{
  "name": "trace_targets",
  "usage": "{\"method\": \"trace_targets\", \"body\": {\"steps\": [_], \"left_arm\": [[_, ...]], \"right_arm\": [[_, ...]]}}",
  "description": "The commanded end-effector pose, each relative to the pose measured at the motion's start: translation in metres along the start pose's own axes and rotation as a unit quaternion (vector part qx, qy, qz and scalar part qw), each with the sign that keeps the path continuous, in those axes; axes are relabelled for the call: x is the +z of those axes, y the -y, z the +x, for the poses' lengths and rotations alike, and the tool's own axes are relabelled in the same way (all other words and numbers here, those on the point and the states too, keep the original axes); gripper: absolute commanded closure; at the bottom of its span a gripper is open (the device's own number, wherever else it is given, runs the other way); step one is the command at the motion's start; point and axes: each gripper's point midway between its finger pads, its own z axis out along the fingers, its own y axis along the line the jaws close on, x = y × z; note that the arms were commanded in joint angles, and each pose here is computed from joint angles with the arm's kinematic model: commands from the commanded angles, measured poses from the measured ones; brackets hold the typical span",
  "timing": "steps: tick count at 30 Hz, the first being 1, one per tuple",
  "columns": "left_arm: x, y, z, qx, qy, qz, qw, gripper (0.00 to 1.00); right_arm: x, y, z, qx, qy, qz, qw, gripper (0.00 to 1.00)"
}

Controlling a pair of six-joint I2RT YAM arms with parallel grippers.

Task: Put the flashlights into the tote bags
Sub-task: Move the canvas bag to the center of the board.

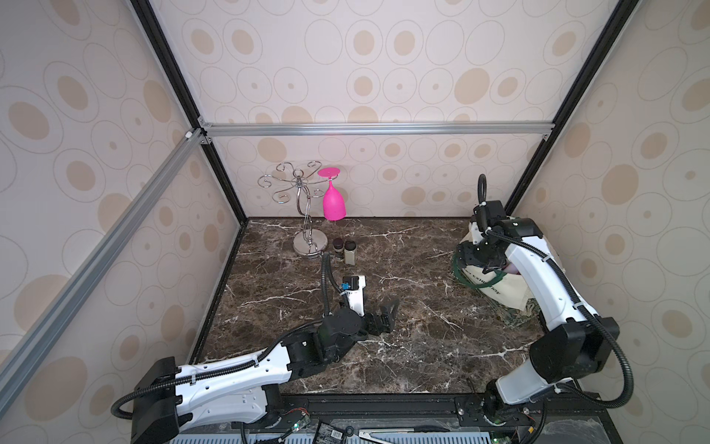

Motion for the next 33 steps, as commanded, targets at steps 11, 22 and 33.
{"method": "trace_targets", "body": {"steps": [11, 22, 33], "left_arm": [[-0.017, -0.022, -0.010, -0.027, 0.028, -0.023, 0.999, 0.01], [-0.025, -0.033, -0.016, -0.029, 0.041, -0.039, 0.998, 0.02], [-0.036, -0.047, -0.020, -0.033, 0.054, -0.056, 0.996, 0.03]], "right_arm": [[0.026, -0.010, -0.016, -0.041, -0.027, 0.015, 0.999, 0.76], [0.017, -0.038, -0.038, -0.069, 0.003, 0.008, 0.998, 1.00], [-0.003, -0.133, -0.057, -0.097, 0.031, -0.070, 0.992, 1.00]]}}
